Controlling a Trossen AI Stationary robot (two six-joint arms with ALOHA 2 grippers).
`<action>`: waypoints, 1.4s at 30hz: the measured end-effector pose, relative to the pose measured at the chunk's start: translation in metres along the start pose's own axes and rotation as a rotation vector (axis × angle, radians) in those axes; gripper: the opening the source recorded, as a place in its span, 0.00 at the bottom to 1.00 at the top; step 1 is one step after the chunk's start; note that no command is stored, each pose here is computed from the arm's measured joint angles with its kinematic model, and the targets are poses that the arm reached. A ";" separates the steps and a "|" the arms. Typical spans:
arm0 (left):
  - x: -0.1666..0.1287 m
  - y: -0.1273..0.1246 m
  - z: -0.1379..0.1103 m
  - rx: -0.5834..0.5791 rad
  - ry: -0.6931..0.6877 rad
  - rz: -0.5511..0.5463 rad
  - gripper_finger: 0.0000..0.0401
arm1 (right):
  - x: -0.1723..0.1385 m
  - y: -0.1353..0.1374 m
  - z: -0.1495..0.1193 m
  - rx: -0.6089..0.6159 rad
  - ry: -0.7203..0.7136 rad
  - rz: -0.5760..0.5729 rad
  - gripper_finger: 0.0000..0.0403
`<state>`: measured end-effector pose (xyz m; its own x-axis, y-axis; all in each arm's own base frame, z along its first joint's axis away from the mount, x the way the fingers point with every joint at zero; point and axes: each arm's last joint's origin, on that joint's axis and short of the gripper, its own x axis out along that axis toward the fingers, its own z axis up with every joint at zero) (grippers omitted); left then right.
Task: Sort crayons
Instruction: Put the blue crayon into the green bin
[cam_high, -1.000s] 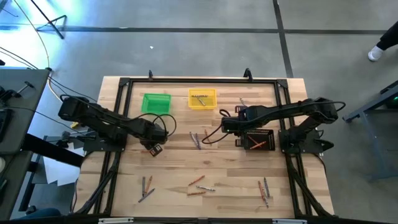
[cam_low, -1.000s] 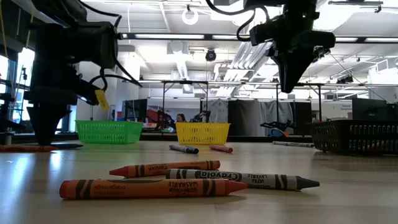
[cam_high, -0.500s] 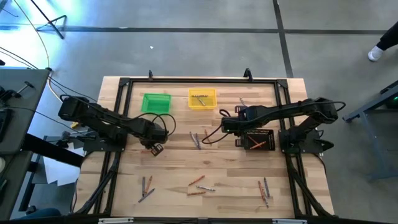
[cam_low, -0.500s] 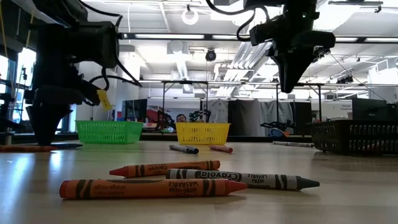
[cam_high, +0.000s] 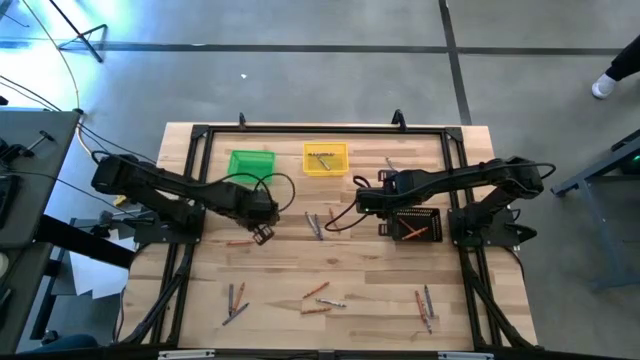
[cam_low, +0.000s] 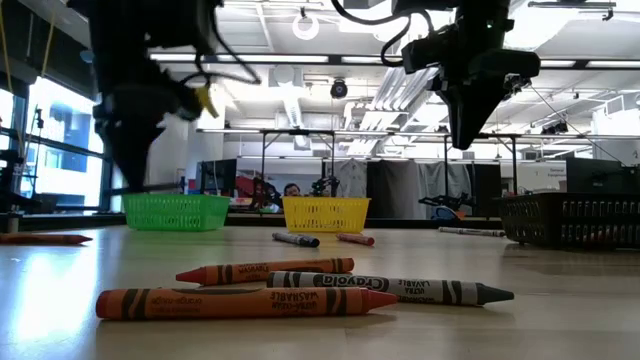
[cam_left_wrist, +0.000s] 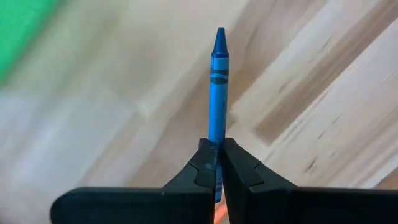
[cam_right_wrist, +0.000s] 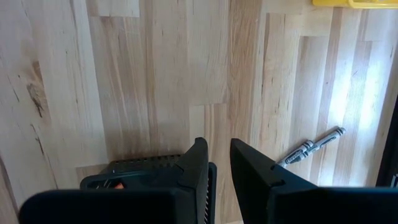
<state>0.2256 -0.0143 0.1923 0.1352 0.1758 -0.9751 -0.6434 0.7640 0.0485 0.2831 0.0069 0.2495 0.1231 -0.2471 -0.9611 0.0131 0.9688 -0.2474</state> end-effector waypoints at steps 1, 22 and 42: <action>-0.005 0.002 0.003 -0.002 -0.026 0.024 0.00 | 0.000 0.000 0.000 0.000 0.000 0.000 0.15; -0.011 0.106 0.067 -0.128 -0.209 0.370 0.00 | 0.000 0.000 0.000 -0.014 -0.004 0.000 0.15; 0.025 0.148 0.061 -0.218 -0.160 0.257 0.02 | 0.002 -0.009 -0.001 -0.012 0.022 -0.029 0.15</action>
<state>0.1799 0.1411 0.1881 0.0534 0.4526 -0.8901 -0.8145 0.5354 0.2234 0.2818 -0.0020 0.2495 0.1015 -0.2757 -0.9559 0.0040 0.9609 -0.2768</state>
